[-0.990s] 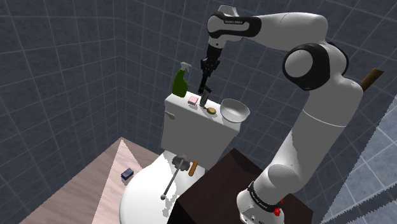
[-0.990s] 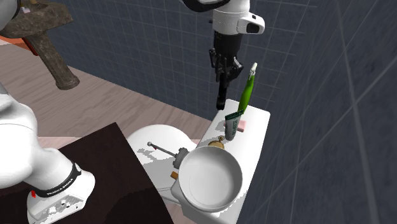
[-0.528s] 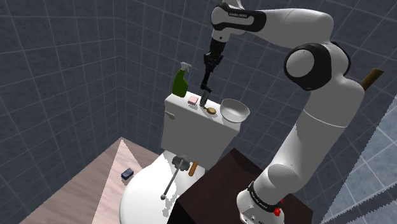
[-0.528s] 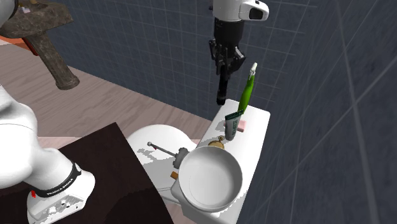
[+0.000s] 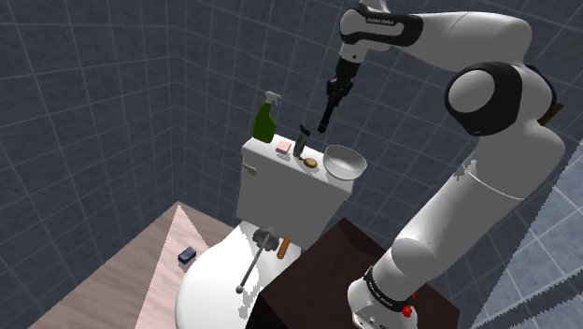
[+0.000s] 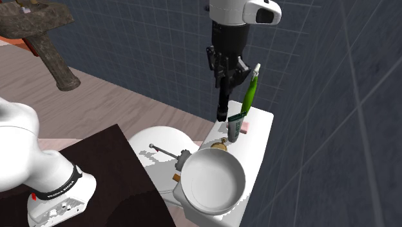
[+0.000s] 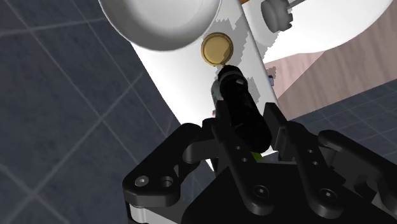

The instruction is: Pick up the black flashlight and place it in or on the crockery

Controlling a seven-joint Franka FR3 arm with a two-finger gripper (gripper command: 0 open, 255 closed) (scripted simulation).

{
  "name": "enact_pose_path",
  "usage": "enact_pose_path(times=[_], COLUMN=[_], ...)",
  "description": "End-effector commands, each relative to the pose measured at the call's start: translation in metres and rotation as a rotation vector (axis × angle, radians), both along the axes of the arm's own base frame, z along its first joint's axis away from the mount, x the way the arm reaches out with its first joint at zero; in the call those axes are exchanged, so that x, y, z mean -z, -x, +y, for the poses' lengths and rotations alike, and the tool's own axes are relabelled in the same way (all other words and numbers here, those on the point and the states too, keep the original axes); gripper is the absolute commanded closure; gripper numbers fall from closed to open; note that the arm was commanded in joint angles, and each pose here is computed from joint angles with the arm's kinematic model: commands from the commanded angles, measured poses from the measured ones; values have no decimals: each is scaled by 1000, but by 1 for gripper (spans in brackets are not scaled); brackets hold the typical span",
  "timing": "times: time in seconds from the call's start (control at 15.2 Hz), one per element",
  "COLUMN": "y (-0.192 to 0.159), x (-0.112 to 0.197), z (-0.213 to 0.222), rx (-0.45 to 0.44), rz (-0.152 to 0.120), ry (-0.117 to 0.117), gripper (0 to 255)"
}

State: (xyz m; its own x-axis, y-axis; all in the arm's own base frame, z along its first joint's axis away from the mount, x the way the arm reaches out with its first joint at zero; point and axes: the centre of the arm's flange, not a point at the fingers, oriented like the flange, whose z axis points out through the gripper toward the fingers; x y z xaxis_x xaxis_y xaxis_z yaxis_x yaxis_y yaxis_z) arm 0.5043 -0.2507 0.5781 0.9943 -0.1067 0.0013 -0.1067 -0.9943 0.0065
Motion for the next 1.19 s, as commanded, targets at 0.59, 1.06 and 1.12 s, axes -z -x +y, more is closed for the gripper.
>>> enact_pose_path(times=[0.59,1.06,1.12], y=[109,117,117], x=[-32,-3,2], z=[-90,-97,-97], rx=[-1,-1,-1], rz=[0,0,0], ry=[0,0,0], gripper=[255,255,255])
